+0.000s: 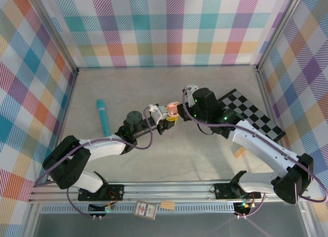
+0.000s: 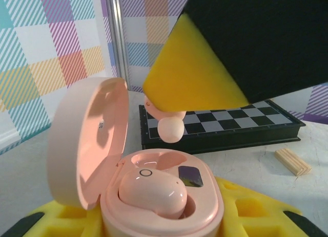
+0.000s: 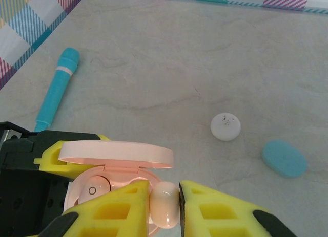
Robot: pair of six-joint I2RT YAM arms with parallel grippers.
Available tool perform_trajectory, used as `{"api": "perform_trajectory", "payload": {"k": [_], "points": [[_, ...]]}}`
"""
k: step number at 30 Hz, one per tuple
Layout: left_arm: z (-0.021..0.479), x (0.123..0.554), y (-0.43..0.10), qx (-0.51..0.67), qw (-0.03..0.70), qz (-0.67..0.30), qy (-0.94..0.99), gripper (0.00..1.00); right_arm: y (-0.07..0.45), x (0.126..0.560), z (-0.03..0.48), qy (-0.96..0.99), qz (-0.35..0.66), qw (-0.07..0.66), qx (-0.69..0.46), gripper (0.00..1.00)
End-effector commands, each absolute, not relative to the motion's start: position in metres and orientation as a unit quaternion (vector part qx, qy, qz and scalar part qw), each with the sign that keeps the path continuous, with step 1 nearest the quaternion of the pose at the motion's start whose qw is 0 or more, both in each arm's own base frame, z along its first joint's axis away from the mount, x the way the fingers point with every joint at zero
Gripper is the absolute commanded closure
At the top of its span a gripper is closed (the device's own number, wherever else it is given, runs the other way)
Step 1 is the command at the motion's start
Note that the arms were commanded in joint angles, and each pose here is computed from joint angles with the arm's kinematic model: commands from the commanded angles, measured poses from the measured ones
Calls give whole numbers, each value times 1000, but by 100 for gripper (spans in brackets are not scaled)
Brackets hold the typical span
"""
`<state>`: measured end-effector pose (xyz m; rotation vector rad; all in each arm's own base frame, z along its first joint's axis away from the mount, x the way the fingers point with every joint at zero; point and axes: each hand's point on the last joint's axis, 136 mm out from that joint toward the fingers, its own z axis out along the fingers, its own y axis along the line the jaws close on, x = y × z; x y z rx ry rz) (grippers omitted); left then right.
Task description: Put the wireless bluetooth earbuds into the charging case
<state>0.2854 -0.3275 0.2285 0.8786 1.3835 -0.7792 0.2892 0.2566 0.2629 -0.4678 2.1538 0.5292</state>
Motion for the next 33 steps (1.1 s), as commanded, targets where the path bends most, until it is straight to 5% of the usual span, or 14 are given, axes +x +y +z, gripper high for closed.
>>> {"api": "perform_trajectory", "payload": {"k": [1, 33], "points": [[245, 282, -333, 387, 633, -346, 574, 65, 263, 294, 276, 850, 216, 441, -191, 78], [255, 287, -335, 379, 634, -349, 577, 65, 269, 277, 253, 858, 221, 399, -236, 73]]}}
